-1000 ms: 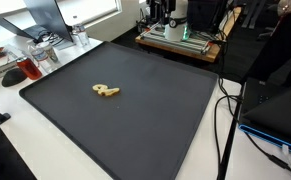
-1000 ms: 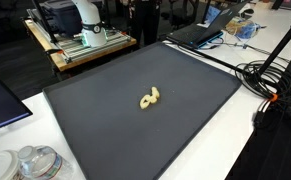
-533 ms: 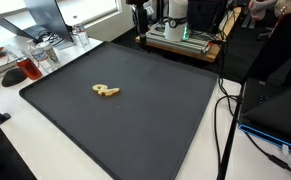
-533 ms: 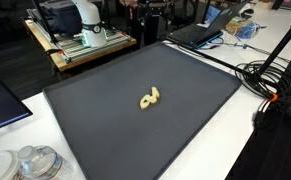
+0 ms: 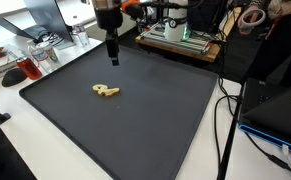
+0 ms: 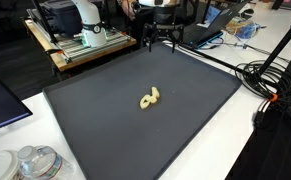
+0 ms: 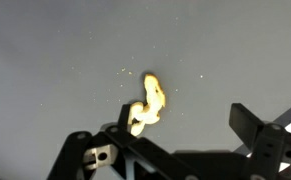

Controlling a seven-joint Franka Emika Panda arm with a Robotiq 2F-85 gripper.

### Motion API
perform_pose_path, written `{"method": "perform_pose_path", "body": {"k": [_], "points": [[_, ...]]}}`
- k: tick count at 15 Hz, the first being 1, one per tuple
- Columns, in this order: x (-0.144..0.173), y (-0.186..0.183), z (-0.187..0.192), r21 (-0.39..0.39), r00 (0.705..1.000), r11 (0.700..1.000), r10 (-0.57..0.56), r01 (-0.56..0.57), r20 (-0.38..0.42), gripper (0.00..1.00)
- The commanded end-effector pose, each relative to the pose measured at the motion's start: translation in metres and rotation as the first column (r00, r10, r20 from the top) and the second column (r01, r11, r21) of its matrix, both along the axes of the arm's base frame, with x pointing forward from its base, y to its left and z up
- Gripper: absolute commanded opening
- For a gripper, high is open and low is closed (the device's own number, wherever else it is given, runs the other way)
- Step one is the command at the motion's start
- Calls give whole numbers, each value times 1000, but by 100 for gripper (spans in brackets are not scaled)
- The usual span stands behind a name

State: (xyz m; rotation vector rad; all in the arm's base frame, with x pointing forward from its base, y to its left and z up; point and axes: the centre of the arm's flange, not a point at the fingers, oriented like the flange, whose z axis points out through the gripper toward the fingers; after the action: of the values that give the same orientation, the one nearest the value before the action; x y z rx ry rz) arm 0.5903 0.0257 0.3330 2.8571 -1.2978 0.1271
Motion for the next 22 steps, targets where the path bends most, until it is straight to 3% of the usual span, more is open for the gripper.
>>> {"method": "perform_pose_path", "body": {"k": [1,6,7,15,22], "points": [[42,-5,-28,-40,999,999,-35,35,-16,100],[49,-24,-77,-46,994,996,-85,82,-68,100],[37,-21,-66,-41,997,998,-51,48,-62,100],[38,-21,-72,-45,996,998,-49,46,-69,100],[55,-49,-110,45,998,997,-65,65,-15,100]]}}
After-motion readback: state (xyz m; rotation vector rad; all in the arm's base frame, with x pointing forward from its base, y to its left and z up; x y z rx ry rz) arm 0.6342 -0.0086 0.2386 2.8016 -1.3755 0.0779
